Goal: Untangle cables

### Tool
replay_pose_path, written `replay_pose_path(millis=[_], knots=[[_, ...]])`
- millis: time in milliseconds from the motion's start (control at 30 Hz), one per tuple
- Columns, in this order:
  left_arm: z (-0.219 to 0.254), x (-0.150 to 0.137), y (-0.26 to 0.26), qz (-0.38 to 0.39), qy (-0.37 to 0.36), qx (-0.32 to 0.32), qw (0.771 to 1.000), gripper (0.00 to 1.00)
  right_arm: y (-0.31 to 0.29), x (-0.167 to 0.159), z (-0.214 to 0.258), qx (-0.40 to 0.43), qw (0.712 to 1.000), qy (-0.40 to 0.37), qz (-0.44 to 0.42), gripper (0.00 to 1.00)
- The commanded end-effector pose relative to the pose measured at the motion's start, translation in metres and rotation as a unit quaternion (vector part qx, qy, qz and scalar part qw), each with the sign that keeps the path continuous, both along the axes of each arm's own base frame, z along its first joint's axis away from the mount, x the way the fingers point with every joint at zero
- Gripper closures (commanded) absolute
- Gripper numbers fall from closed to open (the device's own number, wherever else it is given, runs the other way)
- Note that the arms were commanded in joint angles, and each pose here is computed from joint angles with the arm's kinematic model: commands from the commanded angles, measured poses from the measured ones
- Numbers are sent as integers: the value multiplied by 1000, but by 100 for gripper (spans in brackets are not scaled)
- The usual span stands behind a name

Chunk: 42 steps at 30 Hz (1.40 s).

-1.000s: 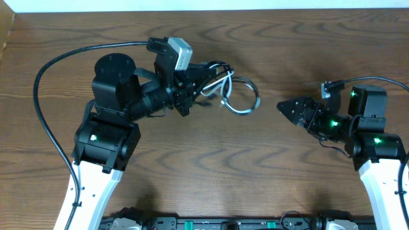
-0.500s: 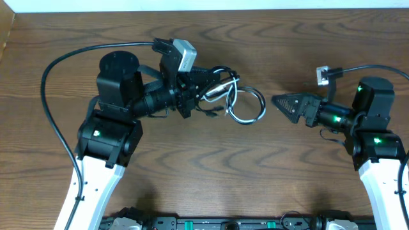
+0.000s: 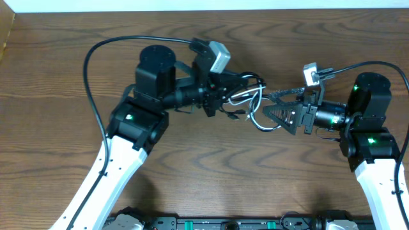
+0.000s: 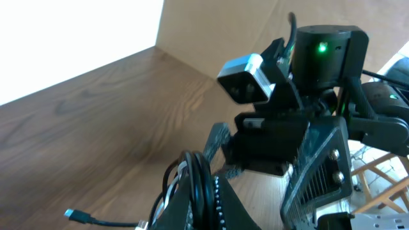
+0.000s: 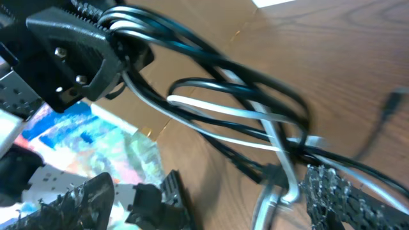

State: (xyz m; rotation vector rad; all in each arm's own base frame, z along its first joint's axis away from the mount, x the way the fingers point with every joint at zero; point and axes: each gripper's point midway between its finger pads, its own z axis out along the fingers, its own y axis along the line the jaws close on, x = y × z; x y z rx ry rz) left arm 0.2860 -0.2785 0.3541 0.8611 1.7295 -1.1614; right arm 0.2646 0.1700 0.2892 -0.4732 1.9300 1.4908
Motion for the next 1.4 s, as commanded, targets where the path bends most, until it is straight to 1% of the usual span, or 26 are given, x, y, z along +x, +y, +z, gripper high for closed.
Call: replay_pose_path(millis=[0, 67, 167, 333, 433, 700, 933, 1133, 1367], knots=[[10, -8, -12, -24, -14, -12, 1000, 93, 8, -9, 3, 8, 1000, -2, 27, 11], [9, -9, -18, -23, -17, -10, 1000, 93, 9, -9, 3, 8, 1000, -1, 27, 14], [8, -12, -25, -22, -19, -7, 1000, 93, 6, -1, 0, 5, 1000, 23, 2, 18], [12, -26, -38, -44, -27, -12, 999, 93, -1, 16, -8, -1, 995, 73, -61, 21], [11, -30, -42, -51, -26, -11, 998, 93, -4, 21, -10, 0, 992, 93, -82, 21], [11, -30, -42, -49, -25, -11, 998, 92, -3, 20, -10, 3, 992, 100, -81, 25], [11, -29, -41, -47, -26, -11, 998, 92, -3, 19, -9, 20, 986, 141, -85, 27], [6, -17, -38, -12, -24, 1, 1000, 93, -3, 20, -8, 31, 981, 170, -91, 28], [6, -18, -38, -12, -24, 1, 1000, 93, -2, 24, 2, 50, 979, 172, -95, 28]])
